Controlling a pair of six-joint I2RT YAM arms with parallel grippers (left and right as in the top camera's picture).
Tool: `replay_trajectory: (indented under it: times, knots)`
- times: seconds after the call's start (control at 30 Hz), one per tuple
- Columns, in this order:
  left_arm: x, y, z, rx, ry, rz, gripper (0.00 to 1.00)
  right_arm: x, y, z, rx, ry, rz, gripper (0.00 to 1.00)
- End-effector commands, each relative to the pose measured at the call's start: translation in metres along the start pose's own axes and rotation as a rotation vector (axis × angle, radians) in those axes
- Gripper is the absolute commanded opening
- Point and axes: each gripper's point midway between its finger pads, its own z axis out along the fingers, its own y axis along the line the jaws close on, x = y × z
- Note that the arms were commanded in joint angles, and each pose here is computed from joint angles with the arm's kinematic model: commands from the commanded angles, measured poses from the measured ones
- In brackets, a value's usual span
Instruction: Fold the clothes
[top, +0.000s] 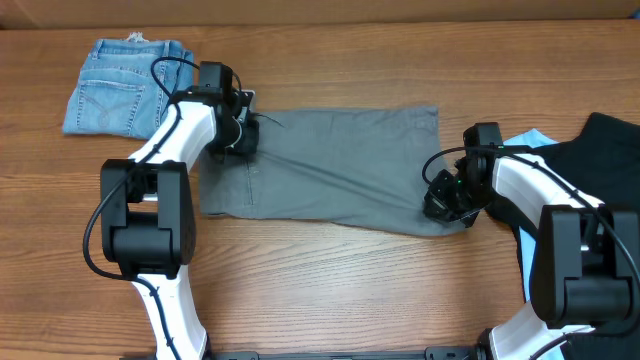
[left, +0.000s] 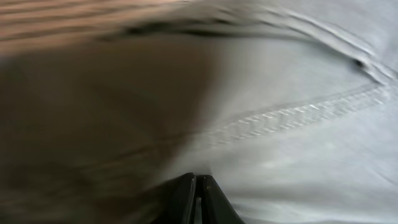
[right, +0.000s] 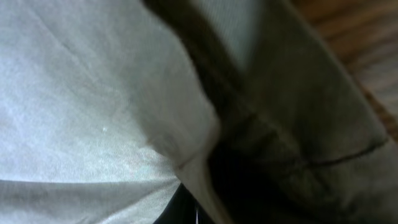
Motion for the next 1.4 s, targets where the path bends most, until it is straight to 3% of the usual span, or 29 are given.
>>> replay_trajectory:
  times: [0.0, 0.23, 0.47, 0.57, 0.73, 1.1, 1.23, 1.37]
  knots:
    - [-0.024, 0.031, -0.014, -0.055, -0.051, -0.084, 0.10, -0.007, -0.056, 0.007, 0.217, -0.046, 0.073, 0.05]
    - [-0.054, -0.001, -0.079, 0.056, -0.053, -0.026, 0.19, -0.004, 0.009, -0.030, -0.047, -0.030, -0.222, 0.10]
    - [-0.028, -0.074, -0.113, 0.232, 0.073, 0.156, 0.16, 0.005, 0.085, -0.097, -0.395, -0.134, -0.445, 0.11]
    - [-0.002, -0.107, -0.106, 0.253, 0.169, 0.219, 0.14, -0.004, 0.094, -0.098, -0.424, -0.164, -0.405, 0.11]
    - [0.034, -0.126, -0.082, 0.211, 0.288, 0.278, 0.14, -0.014, 0.111, -0.084, -0.445, -0.169, -0.376, 0.12]
    - [0.120, -0.084, -0.012, 0.030, 0.507, 0.193, 0.12, -0.016, 0.134, -0.007, -0.414, -0.053, -0.249, 0.09]
    - [0.151, -0.063, -0.006, -0.052, 0.593, 0.194, 0.11, -0.051, 0.119, 0.014, -0.328, -0.151, -0.067, 0.09]
    - [0.161, -0.053, -0.005, -0.092, 0.621, 0.170, 0.10, -0.083, 0.120, 0.019, -0.342, -0.258, -0.067, 0.10]
